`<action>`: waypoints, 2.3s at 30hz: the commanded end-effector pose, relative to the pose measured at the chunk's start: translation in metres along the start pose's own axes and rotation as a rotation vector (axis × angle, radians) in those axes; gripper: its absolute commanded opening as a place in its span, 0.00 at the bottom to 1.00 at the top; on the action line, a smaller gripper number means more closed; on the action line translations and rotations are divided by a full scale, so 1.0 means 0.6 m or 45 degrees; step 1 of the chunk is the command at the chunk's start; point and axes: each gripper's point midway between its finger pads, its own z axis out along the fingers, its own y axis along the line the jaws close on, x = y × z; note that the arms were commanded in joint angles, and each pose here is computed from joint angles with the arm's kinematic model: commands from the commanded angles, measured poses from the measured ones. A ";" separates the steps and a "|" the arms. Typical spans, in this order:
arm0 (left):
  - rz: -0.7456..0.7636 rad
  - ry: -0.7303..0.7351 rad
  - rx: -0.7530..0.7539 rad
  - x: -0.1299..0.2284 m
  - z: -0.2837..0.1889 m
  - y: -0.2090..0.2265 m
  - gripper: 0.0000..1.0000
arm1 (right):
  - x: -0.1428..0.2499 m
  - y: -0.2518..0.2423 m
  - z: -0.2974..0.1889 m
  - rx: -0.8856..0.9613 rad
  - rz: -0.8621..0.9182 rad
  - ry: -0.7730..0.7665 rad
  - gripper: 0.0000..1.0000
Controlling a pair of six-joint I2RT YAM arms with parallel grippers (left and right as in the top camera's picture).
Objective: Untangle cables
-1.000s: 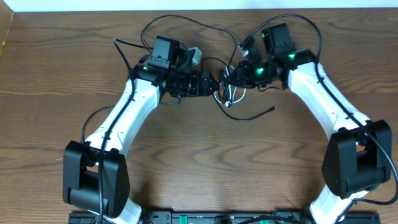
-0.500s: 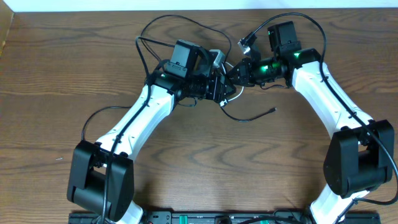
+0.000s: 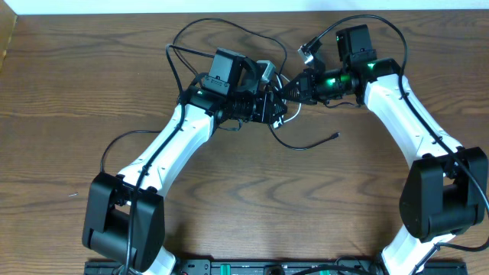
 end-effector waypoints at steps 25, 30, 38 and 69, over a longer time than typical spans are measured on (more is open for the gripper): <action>0.025 -0.038 -0.016 -0.011 -0.001 0.006 0.08 | -0.002 -0.027 -0.003 0.091 0.015 -0.005 0.01; 0.024 -0.037 -0.017 -0.011 -0.001 0.006 0.08 | 0.006 -0.149 -0.040 0.639 0.153 -0.067 0.01; -0.010 -0.057 -0.039 -0.019 -0.013 0.027 0.07 | 0.019 -0.232 -0.109 1.093 0.216 -0.110 0.01; -0.207 -0.214 0.029 -0.064 -0.110 0.044 0.07 | -0.035 -0.063 -0.026 0.189 0.011 -0.110 0.80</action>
